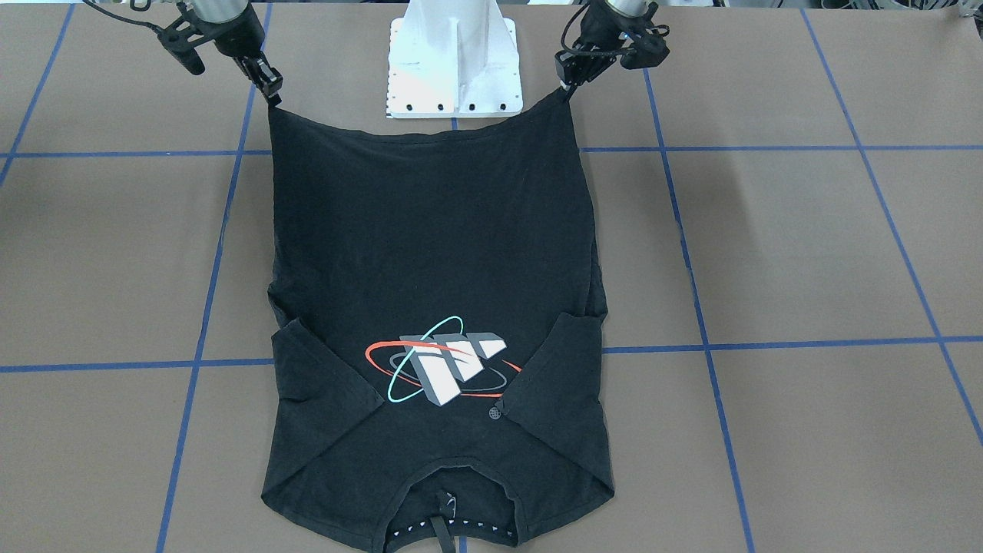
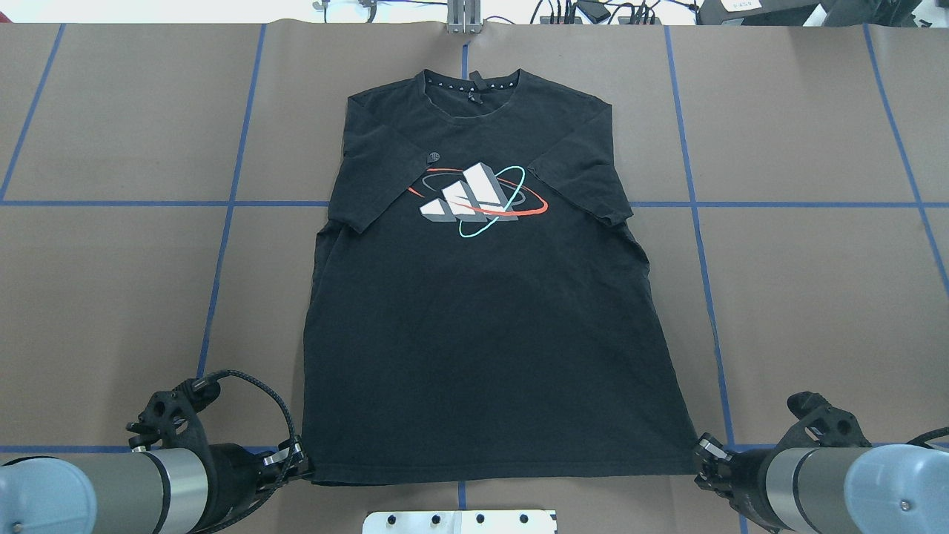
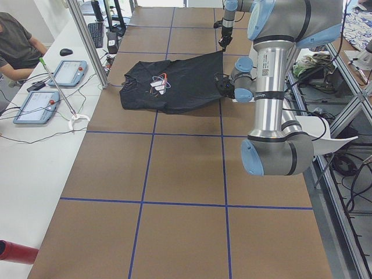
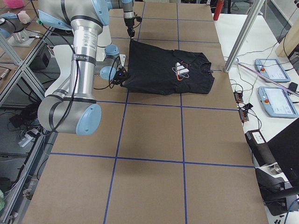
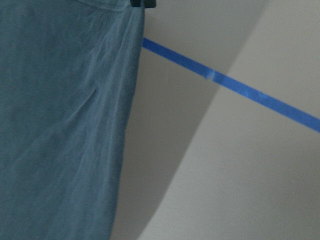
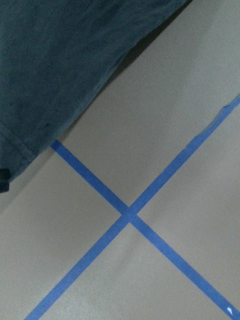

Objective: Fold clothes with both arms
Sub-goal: 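Lift the hem with both grippers and fold it toward the collar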

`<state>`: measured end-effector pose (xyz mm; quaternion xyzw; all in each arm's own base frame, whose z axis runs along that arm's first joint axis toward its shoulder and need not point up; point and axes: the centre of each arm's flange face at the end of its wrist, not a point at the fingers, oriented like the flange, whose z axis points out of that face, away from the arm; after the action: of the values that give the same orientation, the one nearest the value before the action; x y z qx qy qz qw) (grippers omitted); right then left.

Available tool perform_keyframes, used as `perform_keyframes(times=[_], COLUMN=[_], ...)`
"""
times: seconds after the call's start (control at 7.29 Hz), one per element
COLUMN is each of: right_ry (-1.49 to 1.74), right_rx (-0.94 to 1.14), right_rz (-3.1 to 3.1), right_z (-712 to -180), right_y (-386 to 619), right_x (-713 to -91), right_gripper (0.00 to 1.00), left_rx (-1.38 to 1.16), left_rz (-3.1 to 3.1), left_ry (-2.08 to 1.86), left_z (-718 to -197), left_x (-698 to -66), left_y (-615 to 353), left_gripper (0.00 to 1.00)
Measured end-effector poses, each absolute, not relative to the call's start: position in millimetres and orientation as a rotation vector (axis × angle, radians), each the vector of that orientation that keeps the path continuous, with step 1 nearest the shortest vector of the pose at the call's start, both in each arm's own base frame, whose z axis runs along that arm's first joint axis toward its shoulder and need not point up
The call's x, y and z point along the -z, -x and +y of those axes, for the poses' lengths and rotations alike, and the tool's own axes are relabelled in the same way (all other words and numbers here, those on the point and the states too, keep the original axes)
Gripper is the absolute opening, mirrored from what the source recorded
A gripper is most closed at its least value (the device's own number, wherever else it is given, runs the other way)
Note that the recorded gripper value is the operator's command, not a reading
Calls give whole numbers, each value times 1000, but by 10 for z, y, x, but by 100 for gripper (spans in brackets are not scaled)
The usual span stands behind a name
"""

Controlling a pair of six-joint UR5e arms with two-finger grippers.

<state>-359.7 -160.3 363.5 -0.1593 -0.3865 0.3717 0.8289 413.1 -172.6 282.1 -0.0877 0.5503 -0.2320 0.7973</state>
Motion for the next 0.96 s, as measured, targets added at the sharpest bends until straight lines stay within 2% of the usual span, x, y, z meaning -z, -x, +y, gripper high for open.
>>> perform_keyframes(times=[0.27,0.41,0.69,0.96], right_ry=[378,393,367,318], right_rx=[-787,-821,-913,-964], right_rz=[-842,-863,-876,-817], right_z=[-1622,-1787,-2477,-3482], right_y=[3338,3253,3361,3524], right_x=[-3434,-3330,-3010,-2553], right_gripper=[0,0,0,0], left_rx=[512,548,610,657], left_rz=[1246,1280,1328,1322], left_ry=[192,168,87,-22], left_z=[-1821,-2073,-2799,-3591], left_x=[-2535,-2418,-2237,-2155], left_y=[-3827,-3686,-3626,-3705], left_gripper=[0,0,0,0])
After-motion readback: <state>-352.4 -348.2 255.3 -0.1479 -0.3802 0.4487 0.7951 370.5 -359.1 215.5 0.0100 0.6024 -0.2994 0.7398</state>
